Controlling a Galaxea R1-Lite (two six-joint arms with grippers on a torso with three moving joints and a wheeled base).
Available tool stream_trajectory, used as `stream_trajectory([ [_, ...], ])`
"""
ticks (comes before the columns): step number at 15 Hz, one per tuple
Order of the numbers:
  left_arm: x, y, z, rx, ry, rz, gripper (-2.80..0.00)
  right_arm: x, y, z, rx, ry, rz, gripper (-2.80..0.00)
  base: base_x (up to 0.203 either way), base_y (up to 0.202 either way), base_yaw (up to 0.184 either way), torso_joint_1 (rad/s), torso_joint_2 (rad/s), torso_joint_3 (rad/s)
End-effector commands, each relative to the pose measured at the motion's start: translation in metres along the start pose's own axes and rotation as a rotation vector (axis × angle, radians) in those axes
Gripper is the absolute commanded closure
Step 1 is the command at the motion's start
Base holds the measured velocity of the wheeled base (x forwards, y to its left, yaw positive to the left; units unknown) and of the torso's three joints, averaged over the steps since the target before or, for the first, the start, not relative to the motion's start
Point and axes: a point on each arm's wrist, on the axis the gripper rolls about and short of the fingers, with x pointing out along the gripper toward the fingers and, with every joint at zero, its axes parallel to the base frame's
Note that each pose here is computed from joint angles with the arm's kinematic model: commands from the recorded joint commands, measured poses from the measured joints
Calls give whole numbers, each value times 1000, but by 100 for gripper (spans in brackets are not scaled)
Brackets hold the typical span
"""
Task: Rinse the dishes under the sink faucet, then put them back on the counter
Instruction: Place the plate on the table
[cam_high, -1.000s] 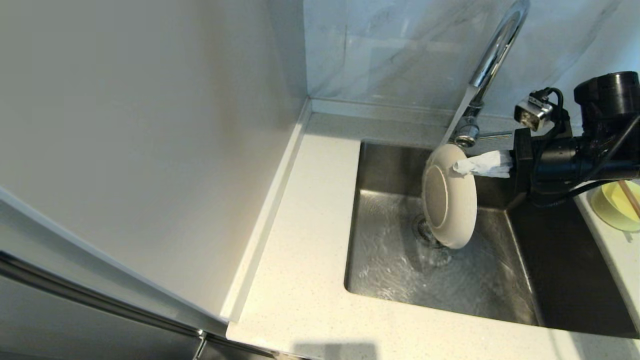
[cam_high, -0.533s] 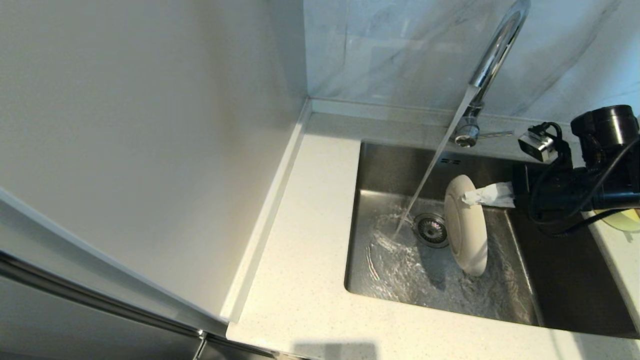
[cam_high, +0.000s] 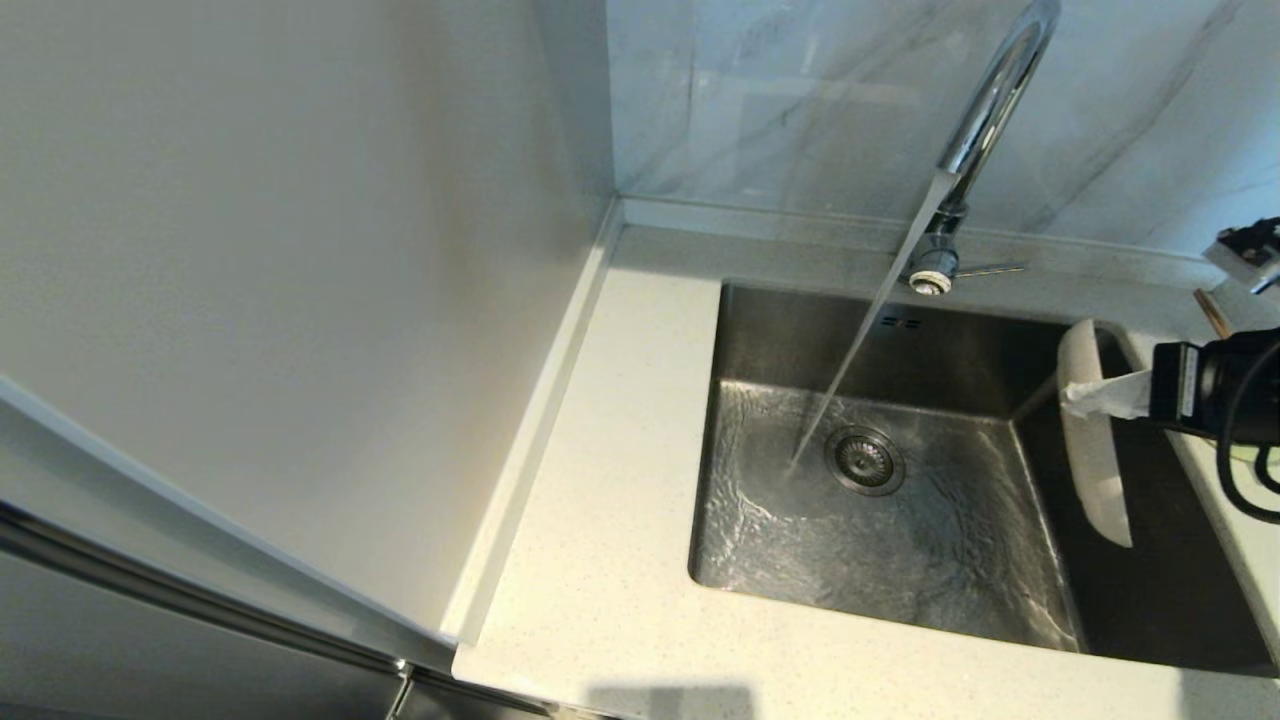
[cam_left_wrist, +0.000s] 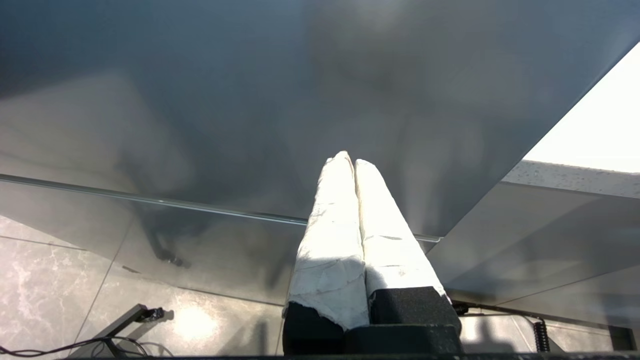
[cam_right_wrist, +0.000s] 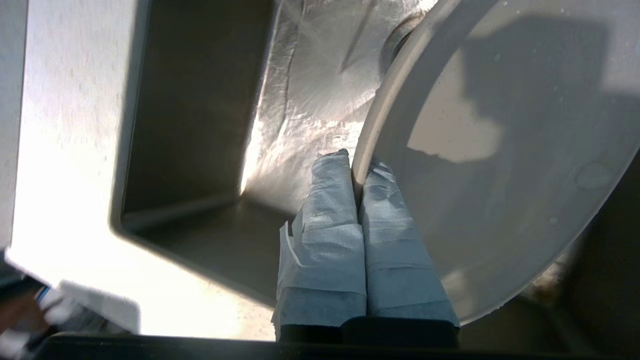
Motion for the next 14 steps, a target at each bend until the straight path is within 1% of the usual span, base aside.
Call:
stream_trajectory([
  [1,0,0,0,0,0,1,0,-40,12,-5,-4,-95,0,0,0,0,0,0,0,0],
  [2,0,0,0,0,0,1,0,-39,10,-23,14,-51,-3,0,0,0,0,0,0,0],
  [3,0,0,0,0,0,1,0,-29,7,-38,19,-2,-13,0,0,0,0,0,0,0],
  [4,0,0,0,0,0,1,0,-22,5,-41,13,-15,-33,0,0,0,0,0,0,0],
  [5,0,0,0,0,0,1,0,-24,6,-34,4,-81,-57,0,0,0,0,0,0,0],
  [6,0,0,0,0,0,1,0,-34,12,-19,-1,-173,-79,0,0,0,0,0,0,0],
  [7,0,0,0,0,0,1,0,-40,15,-12,-2,-210,-89,0,0,0,0,0,0,0],
  [8,0,0,0,0,0,1,0,-39,15,-16,-10,-194,-95,0,0,0,0,0,0,0],
  [10,0,0,0,0,0,1,0,-32,9,-46,-74,-114,-141,0,0,0,0,0,0,0],
  [11,0,0,0,0,0,1,0,-35,8,-55,-91,-107,-155,0,0,0,0,0,0,0],
  [12,0,0,0,0,0,1,0,-45,11,-55,-119,-130,-164,0,0,0,0,0,0,0],
  [13,0,0,0,0,0,1,0,-59,16,-57,-175,-137,-176,0,0,0,0,0,0,0],
  [14,0,0,0,0,0,1,0,-62,15,-66,-282,-84,-222,0,0,0,0,0,0,0],
])
